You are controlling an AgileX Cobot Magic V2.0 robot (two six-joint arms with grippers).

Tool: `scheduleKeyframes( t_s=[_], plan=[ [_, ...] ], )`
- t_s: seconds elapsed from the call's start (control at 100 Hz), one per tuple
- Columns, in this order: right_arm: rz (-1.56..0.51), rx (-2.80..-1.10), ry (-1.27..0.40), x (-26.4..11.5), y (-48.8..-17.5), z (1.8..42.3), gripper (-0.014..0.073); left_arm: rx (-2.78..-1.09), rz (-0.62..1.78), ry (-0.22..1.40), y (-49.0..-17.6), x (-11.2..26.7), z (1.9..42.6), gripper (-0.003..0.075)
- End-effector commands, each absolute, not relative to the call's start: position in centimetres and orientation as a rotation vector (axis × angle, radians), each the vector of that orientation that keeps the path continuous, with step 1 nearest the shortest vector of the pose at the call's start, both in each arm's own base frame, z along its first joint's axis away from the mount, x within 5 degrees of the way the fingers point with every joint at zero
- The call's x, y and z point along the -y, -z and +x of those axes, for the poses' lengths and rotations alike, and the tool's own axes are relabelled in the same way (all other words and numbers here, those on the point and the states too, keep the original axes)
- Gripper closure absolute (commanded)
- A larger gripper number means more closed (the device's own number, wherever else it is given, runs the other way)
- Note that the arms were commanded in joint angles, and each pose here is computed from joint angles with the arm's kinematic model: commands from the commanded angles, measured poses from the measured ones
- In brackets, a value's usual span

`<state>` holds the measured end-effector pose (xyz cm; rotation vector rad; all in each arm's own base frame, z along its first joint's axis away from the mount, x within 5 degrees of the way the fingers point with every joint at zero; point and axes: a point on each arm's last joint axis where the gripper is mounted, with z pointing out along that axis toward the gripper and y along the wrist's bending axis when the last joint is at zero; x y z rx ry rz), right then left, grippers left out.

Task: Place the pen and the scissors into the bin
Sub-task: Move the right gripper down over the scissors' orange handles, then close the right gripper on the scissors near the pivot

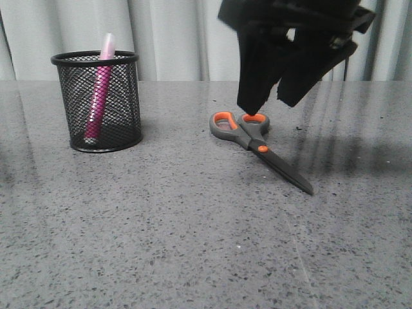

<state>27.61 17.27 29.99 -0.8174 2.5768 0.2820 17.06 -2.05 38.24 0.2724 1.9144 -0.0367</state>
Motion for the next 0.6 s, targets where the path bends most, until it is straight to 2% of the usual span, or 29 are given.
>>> scheduleKeyframes(
  t_s=[0.0,0.36,0.59],
  plan=[
    [-0.758,-2.493,-0.271,-17.1,-31.8,28.5,0.0205,-1.805,0.229,0.043,-40.0,1.9,17.0,0.0344],
    [-0.742,-2.499,-0.222,-17.6,-30.0,30.1,0.0205,-1.785,0.223,0.039,-40.2,1.9,17.0,0.0344],
    [-0.802,-2.476,-0.115,-18.8,-28.6,30.5,0.0205,-1.784,0.222,0.039,-40.2,1.9,17.0,0.0344]
  ],
)
